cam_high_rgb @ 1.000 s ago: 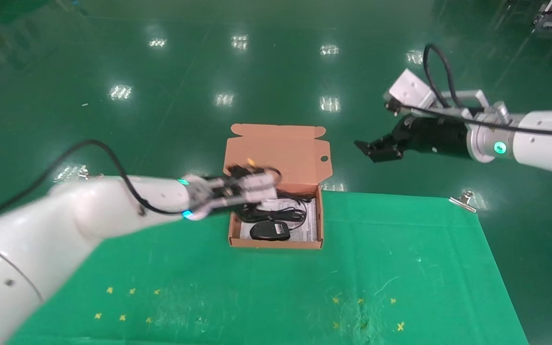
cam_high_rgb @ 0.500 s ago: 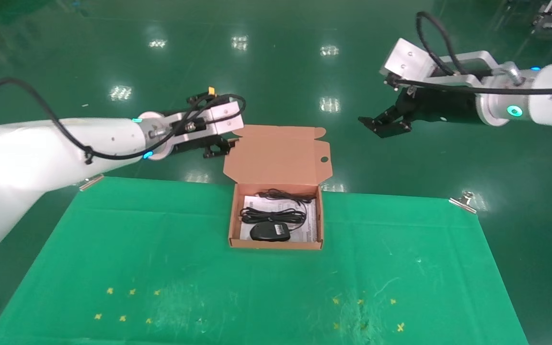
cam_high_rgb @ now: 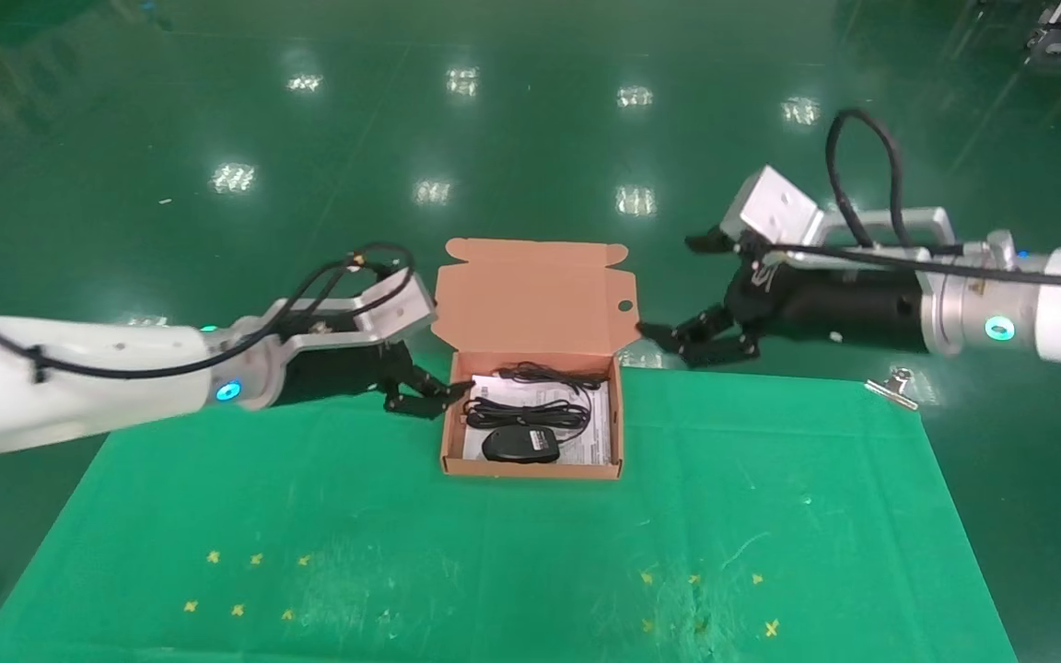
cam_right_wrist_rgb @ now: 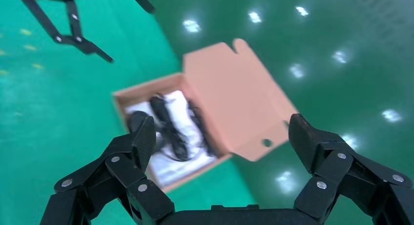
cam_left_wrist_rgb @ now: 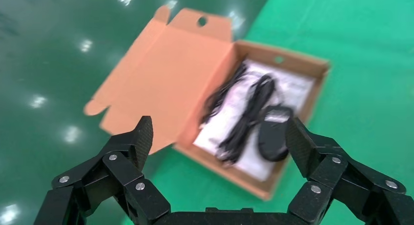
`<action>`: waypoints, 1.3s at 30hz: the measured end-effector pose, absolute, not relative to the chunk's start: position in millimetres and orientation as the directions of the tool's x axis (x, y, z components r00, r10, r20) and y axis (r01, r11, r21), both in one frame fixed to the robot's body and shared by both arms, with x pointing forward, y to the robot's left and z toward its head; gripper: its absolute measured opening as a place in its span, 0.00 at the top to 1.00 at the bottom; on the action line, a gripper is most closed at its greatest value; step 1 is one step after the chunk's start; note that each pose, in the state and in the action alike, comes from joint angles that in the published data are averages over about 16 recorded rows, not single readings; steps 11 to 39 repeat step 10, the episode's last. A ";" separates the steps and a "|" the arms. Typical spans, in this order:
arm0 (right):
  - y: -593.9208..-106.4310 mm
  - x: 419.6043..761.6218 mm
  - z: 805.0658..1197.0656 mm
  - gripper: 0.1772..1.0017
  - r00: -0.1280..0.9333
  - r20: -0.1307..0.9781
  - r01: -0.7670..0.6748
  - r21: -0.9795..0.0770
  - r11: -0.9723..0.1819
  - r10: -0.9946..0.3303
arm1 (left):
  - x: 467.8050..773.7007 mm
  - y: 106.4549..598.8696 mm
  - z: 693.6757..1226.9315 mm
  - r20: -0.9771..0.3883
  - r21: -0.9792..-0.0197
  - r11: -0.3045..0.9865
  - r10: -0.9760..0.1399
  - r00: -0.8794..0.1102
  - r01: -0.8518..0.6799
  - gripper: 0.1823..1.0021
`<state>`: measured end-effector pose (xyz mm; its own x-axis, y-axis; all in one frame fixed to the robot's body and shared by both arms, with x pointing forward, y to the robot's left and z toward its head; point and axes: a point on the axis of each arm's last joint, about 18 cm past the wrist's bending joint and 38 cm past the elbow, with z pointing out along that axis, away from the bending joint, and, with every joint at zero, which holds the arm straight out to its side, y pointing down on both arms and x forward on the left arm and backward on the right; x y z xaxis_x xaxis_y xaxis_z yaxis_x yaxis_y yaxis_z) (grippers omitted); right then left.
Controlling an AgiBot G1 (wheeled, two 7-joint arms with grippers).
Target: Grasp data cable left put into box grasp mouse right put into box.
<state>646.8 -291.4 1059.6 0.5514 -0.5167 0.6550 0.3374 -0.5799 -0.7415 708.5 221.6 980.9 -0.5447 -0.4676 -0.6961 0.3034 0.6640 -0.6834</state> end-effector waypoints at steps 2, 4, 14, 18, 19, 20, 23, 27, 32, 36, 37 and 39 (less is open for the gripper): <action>-290.8 641.0 1053.4 0.00 0.578 0.637 0.342 -0.757 -0.557 -0.511 | 700.6 225.1 977.3 -0.666 -0.713 0.632 -0.476 -0.575 0.303 0.05; -290.3 636.5 1049.1 0.00 0.596 0.624 0.346 -0.768 -0.539 -0.505 | 694.5 227.7 975.1 -0.644 -0.734 0.608 -0.479 -0.596 0.303 0.04; -289.7 627.0 1041.0 0.00 0.632 0.599 0.354 -0.788 -0.504 -0.492 | 681.4 233.0 971.7 -0.602 -0.771 0.560 -0.482 -0.637 0.304 0.01; -289.7 627.0 1041.0 0.00 0.632 0.599 0.354 -0.788 -0.504 -0.492 | 681.4 233.0 971.7 -0.602 -0.771 0.560 -0.482 -0.637 0.304 0.01; -289.7 627.0 1041.0 0.00 0.632 0.599 0.354 -0.788 -0.504 -0.492 | 681.4 233.0 971.7 -0.602 -0.771 0.560 -0.482 -0.637 0.304 0.01; -289.7 627.0 1041.0 0.00 0.632 0.599 0.354 -0.788 -0.504 -0.492 | 681.4 233.0 971.7 -0.602 -0.771 0.560 -0.482 -0.637 0.304 0.01; -289.7 627.0 1041.0 0.00 0.632 0.599 0.354 -0.788 -0.504 -0.492 | 681.4 233.0 971.7 -0.602 -0.771 0.560 -0.482 -0.637 0.304 0.01; -289.7 627.0 1041.0 0.00 0.632 0.599 0.354 -0.788 -0.504 -0.492 | 681.4 233.0 971.7 -0.602 -0.771 0.560 -0.482 -0.637 0.304 0.01; -289.7 627.0 1041.0 0.00 0.632 0.599 0.354 -0.788 -0.504 -0.492 | 681.4 233.0 971.7 -0.602 -0.771 0.560 -0.482 -0.637 0.304 0.01; -289.7 627.0 1041.0 0.00 0.632 0.599 0.354 -0.788 -0.504 -0.492 | 681.4 233.0 971.7 -0.602 -0.771 0.560 -0.482 -0.637 0.304 0.01; -289.7 627.0 1041.0 0.00 0.632 0.599 0.354 -0.788 -0.504 -0.492 | 681.4 233.0 971.7 -0.602 -0.771 0.560 -0.482 -0.637 0.304 0.01; -289.7 627.0 1041.0 0.00 0.632 0.599 0.354 -0.788 -0.504 -0.492 | 681.4 233.0 971.7 -0.602 -0.771 0.560 -0.482 -0.637 0.304 0.01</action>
